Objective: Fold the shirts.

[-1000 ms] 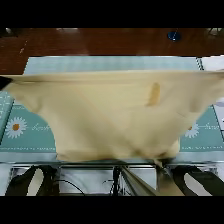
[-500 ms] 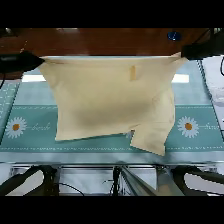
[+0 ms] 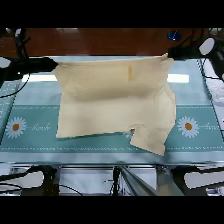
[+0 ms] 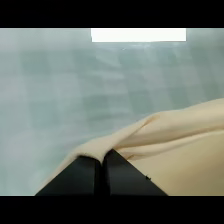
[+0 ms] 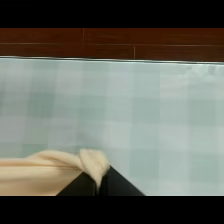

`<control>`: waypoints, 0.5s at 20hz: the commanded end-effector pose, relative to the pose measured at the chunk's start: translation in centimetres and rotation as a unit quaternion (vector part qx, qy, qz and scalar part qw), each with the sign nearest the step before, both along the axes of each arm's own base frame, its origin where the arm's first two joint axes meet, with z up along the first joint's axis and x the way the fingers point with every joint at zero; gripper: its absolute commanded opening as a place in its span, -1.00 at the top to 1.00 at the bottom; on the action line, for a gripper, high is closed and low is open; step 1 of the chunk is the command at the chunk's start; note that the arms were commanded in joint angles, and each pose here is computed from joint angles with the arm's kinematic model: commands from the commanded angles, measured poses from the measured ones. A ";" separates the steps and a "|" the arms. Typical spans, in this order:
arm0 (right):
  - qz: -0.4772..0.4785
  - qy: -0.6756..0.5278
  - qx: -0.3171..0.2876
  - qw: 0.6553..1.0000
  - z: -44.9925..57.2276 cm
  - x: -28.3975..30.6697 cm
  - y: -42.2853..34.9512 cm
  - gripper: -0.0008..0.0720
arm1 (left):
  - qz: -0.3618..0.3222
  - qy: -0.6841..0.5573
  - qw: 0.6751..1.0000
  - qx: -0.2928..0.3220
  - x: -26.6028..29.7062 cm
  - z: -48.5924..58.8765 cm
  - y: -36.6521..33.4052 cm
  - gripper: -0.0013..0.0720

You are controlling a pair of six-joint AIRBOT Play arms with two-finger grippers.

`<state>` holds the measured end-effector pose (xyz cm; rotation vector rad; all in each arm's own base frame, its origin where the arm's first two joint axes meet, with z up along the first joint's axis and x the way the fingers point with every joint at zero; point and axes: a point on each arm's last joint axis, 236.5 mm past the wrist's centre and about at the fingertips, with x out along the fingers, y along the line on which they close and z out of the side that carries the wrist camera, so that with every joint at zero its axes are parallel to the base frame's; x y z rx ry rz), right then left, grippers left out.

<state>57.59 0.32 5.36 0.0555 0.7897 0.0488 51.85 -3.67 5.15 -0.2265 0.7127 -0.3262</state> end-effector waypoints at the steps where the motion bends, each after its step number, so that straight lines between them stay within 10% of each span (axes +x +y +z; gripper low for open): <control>1: -0.004 0.013 0.003 1.000 -4.1 1.3 -0.1 0.89 | 0.014 0.013 1.000 0.011 1.4 -3.5 0.4 0.82; 10: -0.010 0.018 0.001 1.000 -8.0 2.6 -0.4 0.89 | 0.006 0.069 0.998 0.011 1.2 -9.9 0.2 0.82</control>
